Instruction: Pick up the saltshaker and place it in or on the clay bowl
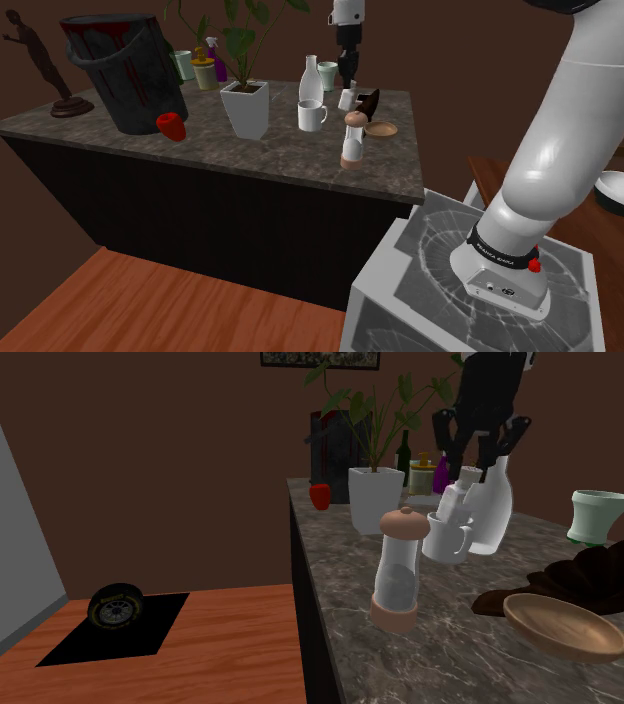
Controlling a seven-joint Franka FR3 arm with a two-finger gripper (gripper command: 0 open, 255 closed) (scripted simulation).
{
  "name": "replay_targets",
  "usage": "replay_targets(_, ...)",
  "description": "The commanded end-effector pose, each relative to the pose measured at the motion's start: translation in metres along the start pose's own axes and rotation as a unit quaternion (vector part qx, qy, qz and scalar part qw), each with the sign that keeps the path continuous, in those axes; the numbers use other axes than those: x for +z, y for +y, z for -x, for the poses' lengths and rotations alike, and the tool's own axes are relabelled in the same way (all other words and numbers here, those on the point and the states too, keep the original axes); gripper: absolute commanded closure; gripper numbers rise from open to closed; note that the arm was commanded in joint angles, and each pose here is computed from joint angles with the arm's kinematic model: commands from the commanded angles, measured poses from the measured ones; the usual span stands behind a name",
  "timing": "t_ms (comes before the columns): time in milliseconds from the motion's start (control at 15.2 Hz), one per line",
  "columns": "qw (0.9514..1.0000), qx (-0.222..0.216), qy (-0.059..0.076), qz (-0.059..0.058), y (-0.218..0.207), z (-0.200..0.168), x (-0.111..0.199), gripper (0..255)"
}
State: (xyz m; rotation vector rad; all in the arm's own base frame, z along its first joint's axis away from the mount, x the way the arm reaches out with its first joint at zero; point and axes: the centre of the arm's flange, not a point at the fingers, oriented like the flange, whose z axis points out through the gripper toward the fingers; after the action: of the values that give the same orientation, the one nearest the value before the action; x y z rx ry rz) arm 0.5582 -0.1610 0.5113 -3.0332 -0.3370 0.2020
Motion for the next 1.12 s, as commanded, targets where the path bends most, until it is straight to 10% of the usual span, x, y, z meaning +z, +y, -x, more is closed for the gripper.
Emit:
replay_targets(0,1.0000,-0.001,0.000,0.000,0.021,0.018,-0.003,255)
replay_targets(594,1.0000,-0.001,0.000,0.000,0.106,0.111,-0.014,255)
replay_targets(1056,1.0000,-0.001,0.000,0.000,0.109,0.107,0.023,255)
